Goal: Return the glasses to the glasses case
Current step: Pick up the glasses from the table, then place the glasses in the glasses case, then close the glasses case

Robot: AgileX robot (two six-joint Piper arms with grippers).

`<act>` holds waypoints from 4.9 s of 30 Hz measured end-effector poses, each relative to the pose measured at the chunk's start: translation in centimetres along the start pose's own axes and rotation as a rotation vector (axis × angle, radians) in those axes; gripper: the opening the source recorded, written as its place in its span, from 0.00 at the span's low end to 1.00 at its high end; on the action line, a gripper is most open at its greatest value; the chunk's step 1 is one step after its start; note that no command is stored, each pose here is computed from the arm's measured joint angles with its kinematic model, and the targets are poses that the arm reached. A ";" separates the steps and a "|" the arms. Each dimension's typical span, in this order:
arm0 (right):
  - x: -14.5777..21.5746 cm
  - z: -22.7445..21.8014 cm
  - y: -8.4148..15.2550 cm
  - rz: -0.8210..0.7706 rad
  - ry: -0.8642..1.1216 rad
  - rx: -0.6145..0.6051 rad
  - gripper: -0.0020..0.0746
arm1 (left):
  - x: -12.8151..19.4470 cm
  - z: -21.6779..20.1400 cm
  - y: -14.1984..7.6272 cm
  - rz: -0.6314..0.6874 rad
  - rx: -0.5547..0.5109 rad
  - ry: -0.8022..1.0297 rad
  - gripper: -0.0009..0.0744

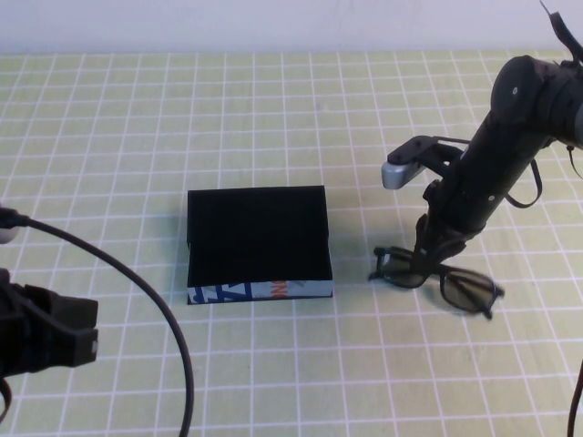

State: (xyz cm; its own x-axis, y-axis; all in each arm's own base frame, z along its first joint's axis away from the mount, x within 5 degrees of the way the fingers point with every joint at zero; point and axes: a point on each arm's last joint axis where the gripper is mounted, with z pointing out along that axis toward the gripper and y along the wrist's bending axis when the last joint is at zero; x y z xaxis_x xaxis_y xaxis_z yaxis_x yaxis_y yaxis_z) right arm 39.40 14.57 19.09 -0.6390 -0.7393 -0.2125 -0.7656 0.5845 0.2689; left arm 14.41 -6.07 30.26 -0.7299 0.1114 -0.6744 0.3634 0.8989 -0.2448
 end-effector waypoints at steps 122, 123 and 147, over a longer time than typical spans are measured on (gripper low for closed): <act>-10.2 -0.9 -3.3 0.364 -0.467 -0.009 0.01 | 0.7 20.1 -1.1 0.320 -0.004 0.128 0.01; -10.1 -0.4 -3.4 0.371 -0.451 -0.026 0.01 | 0.6 20.2 -1.1 0.320 -0.007 0.124 0.01; -10.4 3.2 -1.9 0.140 -0.456 -0.348 0.01 | -0.9 20.7 -1.2 0.318 -0.031 0.069 0.01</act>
State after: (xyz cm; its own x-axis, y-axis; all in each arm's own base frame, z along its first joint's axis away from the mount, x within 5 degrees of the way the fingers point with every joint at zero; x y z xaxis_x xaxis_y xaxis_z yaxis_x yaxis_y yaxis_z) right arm 47.24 22.27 17.79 -0.7591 -0.3992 -0.5142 -0.6510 0.4651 0.5999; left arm 26.61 -16.00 16.79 -0.6204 0.4162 -0.6648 0.5624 0.8269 -0.0072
